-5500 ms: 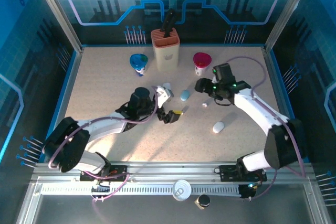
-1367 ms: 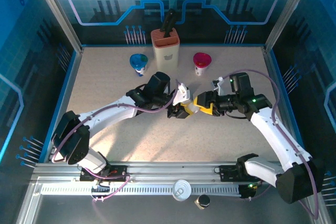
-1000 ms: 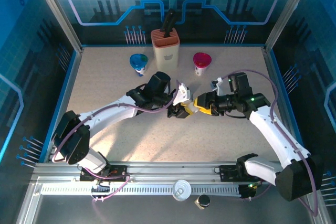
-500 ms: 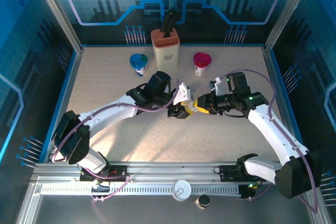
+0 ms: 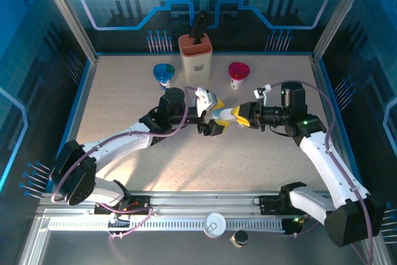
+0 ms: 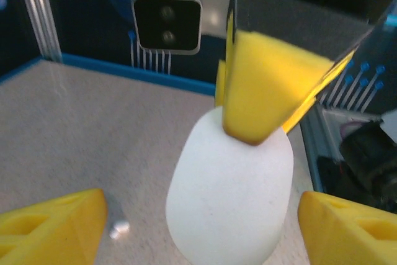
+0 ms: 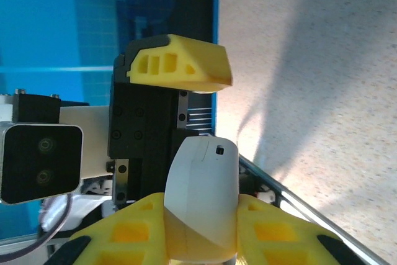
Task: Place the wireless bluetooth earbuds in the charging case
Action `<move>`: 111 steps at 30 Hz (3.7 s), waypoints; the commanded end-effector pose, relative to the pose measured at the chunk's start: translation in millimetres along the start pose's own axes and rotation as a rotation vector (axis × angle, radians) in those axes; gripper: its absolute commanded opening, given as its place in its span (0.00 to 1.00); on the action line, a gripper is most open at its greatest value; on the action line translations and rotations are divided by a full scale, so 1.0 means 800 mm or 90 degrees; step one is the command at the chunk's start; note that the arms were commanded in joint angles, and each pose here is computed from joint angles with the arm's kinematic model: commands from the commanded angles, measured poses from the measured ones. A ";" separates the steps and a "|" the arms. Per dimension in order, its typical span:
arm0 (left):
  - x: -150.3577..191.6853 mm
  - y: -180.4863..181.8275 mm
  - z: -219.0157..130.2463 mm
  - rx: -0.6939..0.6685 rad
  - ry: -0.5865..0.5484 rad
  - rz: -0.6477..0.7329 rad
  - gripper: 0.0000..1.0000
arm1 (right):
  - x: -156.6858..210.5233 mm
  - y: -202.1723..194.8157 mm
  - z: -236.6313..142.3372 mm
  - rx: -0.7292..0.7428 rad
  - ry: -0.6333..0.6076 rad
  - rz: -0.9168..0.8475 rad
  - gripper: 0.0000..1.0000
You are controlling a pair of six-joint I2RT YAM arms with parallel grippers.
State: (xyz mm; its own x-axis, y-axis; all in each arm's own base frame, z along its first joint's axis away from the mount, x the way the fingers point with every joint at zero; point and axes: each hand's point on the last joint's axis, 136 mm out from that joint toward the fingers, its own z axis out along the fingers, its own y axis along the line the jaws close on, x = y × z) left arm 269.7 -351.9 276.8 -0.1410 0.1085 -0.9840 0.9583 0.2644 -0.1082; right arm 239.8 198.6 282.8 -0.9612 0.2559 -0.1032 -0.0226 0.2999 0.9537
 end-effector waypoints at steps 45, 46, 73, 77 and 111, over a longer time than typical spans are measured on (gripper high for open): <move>-0.122 -0.014 -0.013 0.066 -0.282 0.054 0.52 | -0.016 0.118 -0.027 -0.280 0.000 0.039 0.10; -0.122 -0.014 -0.014 0.067 -0.282 0.055 0.52 | -0.016 0.117 -0.027 -0.279 0.000 0.040 0.10; -0.123 -0.016 -0.015 0.072 -0.284 0.053 0.46 | -0.021 0.110 -0.029 -0.270 -0.006 0.042 0.10; -0.122 -0.016 -0.014 0.072 -0.284 0.053 0.48 | -0.022 0.115 -0.030 -0.280 -0.006 0.043 0.10; -0.119 -0.021 -0.013 0.084 -0.271 0.057 0.33 | -0.021 0.101 -0.027 -0.254 -0.009 0.045 0.45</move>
State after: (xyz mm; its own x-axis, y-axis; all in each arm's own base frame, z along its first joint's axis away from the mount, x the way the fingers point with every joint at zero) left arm 269.8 -357.5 358.1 -0.0093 -0.2656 -0.9640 0.9851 0.1629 -0.0544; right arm 249.3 202.1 367.5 -0.9643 0.2648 0.0043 -0.0264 -0.1124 0.9933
